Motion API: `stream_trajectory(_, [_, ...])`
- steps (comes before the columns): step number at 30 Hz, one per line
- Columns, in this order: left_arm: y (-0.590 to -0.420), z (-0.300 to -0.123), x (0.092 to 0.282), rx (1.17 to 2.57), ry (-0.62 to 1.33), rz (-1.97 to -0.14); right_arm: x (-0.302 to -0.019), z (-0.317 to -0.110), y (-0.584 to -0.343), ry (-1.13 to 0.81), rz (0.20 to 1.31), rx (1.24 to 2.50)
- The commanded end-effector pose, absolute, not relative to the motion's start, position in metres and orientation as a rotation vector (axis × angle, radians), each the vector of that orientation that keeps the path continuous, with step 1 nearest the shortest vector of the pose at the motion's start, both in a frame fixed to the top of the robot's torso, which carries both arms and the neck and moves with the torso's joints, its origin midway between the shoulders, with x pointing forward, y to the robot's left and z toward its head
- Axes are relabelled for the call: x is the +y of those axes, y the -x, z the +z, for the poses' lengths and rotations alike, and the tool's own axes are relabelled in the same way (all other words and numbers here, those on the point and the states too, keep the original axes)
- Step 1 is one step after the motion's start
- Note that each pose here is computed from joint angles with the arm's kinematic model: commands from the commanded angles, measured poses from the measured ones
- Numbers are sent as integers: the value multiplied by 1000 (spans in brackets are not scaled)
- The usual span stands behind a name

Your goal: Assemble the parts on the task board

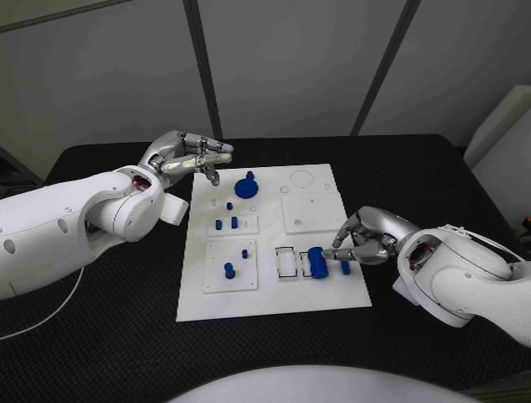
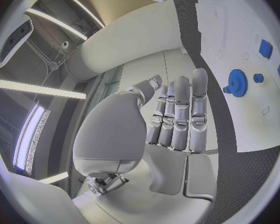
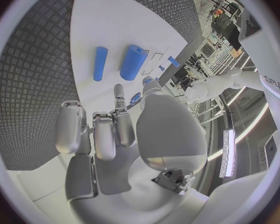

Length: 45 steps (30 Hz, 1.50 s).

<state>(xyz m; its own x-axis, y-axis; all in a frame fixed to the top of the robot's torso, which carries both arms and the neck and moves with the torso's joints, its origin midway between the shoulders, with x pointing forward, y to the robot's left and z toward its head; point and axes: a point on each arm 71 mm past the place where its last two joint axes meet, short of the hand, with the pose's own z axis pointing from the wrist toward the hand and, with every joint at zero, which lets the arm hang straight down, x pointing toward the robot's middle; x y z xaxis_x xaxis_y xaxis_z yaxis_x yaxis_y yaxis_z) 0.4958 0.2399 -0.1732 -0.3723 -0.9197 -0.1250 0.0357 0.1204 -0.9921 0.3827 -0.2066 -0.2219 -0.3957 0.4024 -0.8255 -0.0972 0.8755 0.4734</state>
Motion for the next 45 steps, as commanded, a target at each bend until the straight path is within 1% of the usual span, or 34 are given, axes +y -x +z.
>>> stream_trajectory(1, [-495, -172, 239, 1526, 891, -1406, -204, -229, -381, -217, 499, 1941])
stream_trajectory(15, [-495, -173, 239, 1528, 891, -1407, -188, -242, -381, -188, 494, 1961])
stream_trajectory(30, [-495, -173, 238, 1533, 891, -1410, -180, -255, -383, -160, 463, 2002])
stream_trajectory(36, [-495, -173, 239, 1535, 892, -1409, -179, -256, -382, -158, 455, 2002])
stream_trajectory(45, [-495, -174, 239, 1538, 893, -1409, -183, -253, -381, -189, 450, 1962])
